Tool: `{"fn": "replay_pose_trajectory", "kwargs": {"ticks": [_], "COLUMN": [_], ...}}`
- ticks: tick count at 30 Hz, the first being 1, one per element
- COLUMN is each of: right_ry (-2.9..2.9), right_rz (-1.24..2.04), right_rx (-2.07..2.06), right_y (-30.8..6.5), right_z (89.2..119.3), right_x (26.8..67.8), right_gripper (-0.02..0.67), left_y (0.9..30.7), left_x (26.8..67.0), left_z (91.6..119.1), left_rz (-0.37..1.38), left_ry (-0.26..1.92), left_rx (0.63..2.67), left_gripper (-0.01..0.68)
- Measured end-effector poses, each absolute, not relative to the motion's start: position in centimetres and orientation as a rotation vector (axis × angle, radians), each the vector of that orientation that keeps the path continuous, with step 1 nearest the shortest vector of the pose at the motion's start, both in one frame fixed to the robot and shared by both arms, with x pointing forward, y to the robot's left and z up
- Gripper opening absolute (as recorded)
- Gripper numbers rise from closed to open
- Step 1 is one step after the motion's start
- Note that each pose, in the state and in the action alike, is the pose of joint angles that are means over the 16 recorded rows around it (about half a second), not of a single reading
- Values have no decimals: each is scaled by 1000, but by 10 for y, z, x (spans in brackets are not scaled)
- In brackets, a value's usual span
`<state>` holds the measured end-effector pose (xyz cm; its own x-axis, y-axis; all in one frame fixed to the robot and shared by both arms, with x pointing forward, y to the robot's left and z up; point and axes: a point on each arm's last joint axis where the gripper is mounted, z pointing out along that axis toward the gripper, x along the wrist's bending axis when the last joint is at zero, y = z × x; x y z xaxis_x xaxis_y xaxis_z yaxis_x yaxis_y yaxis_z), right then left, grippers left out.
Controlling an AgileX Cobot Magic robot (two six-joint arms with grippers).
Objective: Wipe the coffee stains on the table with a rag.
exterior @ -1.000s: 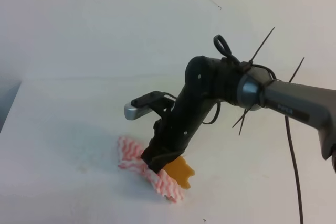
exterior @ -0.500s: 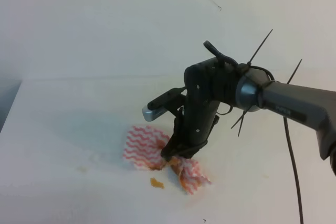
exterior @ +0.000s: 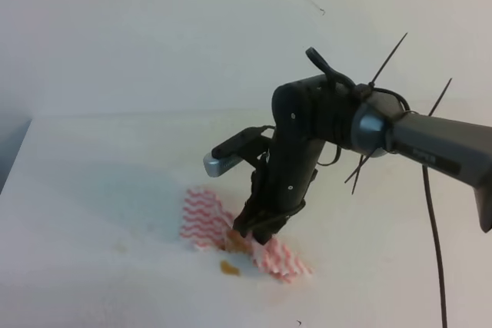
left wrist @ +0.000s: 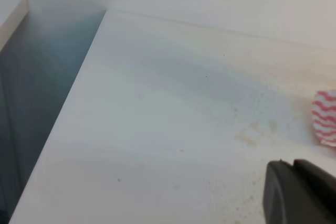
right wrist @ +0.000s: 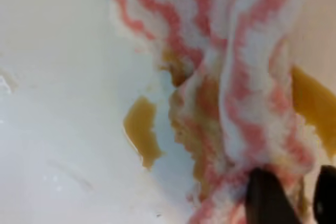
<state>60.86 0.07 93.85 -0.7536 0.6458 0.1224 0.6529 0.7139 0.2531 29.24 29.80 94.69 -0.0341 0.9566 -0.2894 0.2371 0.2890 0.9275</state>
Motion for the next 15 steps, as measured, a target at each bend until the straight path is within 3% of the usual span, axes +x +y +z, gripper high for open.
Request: {"fn": "replay_pose_trajectory", "kwargs": {"ticks": [8, 15], "right_ry": [-2936, -3047], "right_rz": [-618, -712], "right_rx": [-1026, -950], "right_y": [17, 40], "right_z": [957, 953], "right_x": [607, 604], "right_gripper": [360, 405], "left_y": [298, 298], "left_x": [292, 292], "left_z": [947, 947], "left_rz": [860, 860], "left_ry": [1507, 1507], "left_rx": [1153, 1153], "left_gripper": [1, 1]}}
